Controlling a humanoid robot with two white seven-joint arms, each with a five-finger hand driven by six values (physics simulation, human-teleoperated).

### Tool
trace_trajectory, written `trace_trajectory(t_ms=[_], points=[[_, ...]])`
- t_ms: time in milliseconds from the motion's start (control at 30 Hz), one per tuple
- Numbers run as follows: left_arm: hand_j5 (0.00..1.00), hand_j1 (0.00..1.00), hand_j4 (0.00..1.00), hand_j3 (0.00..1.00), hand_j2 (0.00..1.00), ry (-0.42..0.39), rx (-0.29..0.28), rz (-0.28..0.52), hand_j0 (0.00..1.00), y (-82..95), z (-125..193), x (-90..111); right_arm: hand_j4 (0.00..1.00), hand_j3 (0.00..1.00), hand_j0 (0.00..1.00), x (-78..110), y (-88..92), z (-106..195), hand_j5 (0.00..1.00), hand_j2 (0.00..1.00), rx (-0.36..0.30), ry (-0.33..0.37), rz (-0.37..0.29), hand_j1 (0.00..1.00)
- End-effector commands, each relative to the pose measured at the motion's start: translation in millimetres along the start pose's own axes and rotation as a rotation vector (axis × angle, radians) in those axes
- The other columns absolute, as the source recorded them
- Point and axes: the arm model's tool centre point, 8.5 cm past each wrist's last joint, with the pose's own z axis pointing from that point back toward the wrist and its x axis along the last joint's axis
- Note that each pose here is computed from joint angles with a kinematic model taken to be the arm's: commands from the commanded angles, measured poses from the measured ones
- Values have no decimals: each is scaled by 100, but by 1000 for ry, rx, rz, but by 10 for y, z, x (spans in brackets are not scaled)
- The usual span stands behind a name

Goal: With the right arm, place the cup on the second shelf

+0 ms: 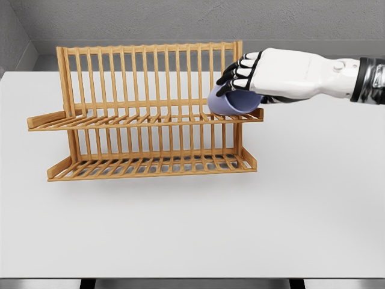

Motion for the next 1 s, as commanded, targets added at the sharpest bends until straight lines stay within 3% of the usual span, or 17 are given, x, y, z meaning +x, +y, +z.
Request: trace_trajectory(t_ms=[0,300,367,467,533,567,633,700,833,967], points=[[100,100,100,100,100,0,0,-1,100,0,0,1,98,98,98,3,2,-1,98,98,1,-3,-2,98],[100,100,100,100,100,0,0,0,100,0,0,1,100,100,100,-12,-57,16,100,100,-9,3,12,100],[100,100,100,100,100,0,0,0,100,0,0,1,100,100,100,-66,-217,104,100,100,-24,27,49,100],[100,100,100,100,100,0,0,0,100,0,0,1,100,100,100,-249,-593,708,100,100,-96,174,135,100],[100,100,100,100,100,0,0,0,100,0,0,1,100,100,100,-293,-484,934,100,100,-62,230,117,100],[100,100,100,100,100,0,0,0,100,0,0,1,100,100,100,-330,-322,1076,100,100,-60,271,71,100],[100,100,100,100,100,0,0,0,100,0,0,1,100,100,100,-311,21,1123,100,100,-56,288,-16,100],[100,100,100,100,100,0,0,0,100,0,0,1,100,100,100,-272,208,1167,100,100,-192,325,-95,100],[100,100,100,100,100,0,0,0,100,0,0,1,100,100,100,-220,370,1029,100,100,-241,308,-152,100],[100,100,100,100,100,0,0,-1,100,0,0,1,100,100,100,-218,390,1000,100,100,-241,304,-157,100]])
